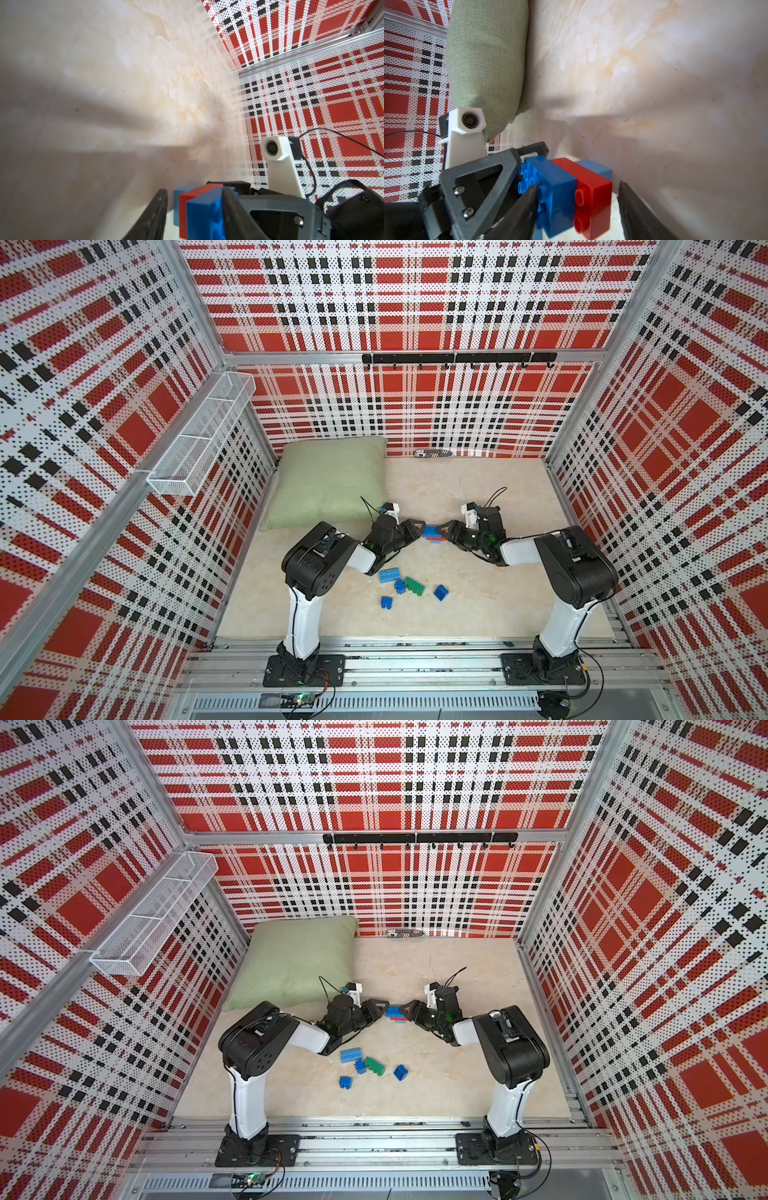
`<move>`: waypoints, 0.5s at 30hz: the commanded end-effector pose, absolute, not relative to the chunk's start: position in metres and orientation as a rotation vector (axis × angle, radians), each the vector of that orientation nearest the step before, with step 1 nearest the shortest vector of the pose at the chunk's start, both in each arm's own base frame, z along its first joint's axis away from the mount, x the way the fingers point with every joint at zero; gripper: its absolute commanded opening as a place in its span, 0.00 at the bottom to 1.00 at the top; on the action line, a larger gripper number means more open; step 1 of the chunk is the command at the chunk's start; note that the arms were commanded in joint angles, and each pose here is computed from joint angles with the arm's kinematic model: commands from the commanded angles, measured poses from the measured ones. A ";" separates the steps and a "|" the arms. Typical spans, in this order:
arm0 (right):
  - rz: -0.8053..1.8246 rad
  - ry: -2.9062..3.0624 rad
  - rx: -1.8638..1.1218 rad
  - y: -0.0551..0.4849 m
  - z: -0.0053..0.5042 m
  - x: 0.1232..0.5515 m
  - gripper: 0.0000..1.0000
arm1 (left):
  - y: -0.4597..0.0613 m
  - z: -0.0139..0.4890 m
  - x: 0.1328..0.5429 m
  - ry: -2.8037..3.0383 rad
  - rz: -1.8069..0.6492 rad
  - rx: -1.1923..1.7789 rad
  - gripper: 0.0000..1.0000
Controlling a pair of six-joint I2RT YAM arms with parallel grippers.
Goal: Assemble a heart with lego
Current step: Assemble the lego brick with the lego brick.
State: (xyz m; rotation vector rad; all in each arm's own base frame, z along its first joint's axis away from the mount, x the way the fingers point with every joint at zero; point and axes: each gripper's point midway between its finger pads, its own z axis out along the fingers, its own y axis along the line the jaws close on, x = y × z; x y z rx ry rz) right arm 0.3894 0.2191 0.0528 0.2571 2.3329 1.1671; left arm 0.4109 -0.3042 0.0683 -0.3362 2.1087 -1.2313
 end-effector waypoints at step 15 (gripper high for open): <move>0.753 2.530 0.006 0.178 0.075 0.290 0.77 | -0.281 0.133 0.362 2.083 -1.045 -0.110 0.50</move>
